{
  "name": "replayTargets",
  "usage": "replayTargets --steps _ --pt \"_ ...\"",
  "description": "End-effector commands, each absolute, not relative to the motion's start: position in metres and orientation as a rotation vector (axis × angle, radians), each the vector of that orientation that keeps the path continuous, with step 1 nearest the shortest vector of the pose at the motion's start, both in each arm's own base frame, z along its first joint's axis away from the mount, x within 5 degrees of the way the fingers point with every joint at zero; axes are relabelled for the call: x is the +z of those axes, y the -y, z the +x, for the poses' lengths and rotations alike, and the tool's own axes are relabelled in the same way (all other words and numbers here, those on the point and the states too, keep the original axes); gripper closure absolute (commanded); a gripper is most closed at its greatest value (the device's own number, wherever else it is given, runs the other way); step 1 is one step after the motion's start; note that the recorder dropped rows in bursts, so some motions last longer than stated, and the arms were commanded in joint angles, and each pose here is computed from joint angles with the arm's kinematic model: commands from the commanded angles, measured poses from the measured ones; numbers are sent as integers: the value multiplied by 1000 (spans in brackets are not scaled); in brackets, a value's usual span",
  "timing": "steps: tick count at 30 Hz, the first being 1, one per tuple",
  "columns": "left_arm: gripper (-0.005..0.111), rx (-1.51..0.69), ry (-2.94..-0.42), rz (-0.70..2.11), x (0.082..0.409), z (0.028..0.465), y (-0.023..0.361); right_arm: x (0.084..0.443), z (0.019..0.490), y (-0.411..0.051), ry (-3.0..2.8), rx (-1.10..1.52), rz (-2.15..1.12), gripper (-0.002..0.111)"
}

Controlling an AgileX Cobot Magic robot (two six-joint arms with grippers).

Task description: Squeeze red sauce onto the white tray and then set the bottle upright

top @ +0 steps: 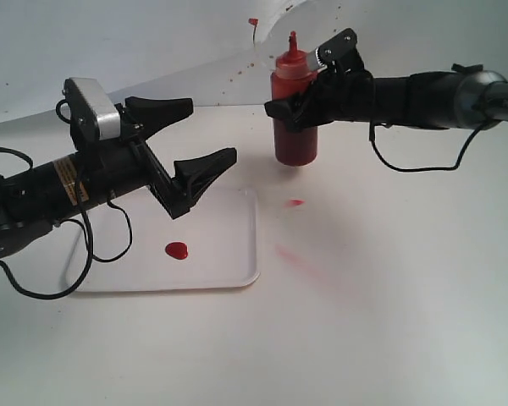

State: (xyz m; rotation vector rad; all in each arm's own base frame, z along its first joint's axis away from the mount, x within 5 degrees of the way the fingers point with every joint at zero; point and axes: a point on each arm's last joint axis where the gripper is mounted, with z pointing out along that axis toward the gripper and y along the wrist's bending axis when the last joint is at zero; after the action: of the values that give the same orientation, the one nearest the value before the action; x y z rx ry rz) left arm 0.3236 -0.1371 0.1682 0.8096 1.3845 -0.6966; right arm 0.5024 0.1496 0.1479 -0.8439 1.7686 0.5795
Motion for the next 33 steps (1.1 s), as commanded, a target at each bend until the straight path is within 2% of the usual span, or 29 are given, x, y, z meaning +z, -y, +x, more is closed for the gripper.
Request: replayTargets --steps 1,6,14,22,23,24,25,26,27,28,30,33 --pt "16 -703 -1355 814 173 323 140 143 516 -154 -1720 648 -818 108" --pt "16 -703 -1355 814 173 323 140 130 524 -160 -1703 705 -815 108" --pt "16 -704 -1356 813 173 323 140 127 521 -183 -1675 709 -866 108" --pt "16 -702 -1355 815 173 323 140 126 521 -185 -1680 698 -866 106" --pt "16 -702 -1355 815 173 323 140 126 522 -184 -1686 688 -862 102" --pt "16 -702 -1355 815 173 323 140 125 523 -182 -1691 678 -856 86" --pt "16 -702 -1355 815 173 323 140 125 523 -182 -1693 676 -855 76" --pt "16 -702 -1355 815 173 323 140 125 524 -182 -1700 664 -850 42" --pt "16 -702 -1355 815 173 323 140 125 524 -181 -1703 659 -847 27" --pt "16 -704 -1356 813 173 323 140 125 524 -181 -1713 667 -830 3" --pt "16 -704 -1356 813 173 323 140 132 523 -183 -1691 694 -839 3" --pt "16 -704 -1356 813 173 323 140 160 517 -186 -1611 755 -866 3"
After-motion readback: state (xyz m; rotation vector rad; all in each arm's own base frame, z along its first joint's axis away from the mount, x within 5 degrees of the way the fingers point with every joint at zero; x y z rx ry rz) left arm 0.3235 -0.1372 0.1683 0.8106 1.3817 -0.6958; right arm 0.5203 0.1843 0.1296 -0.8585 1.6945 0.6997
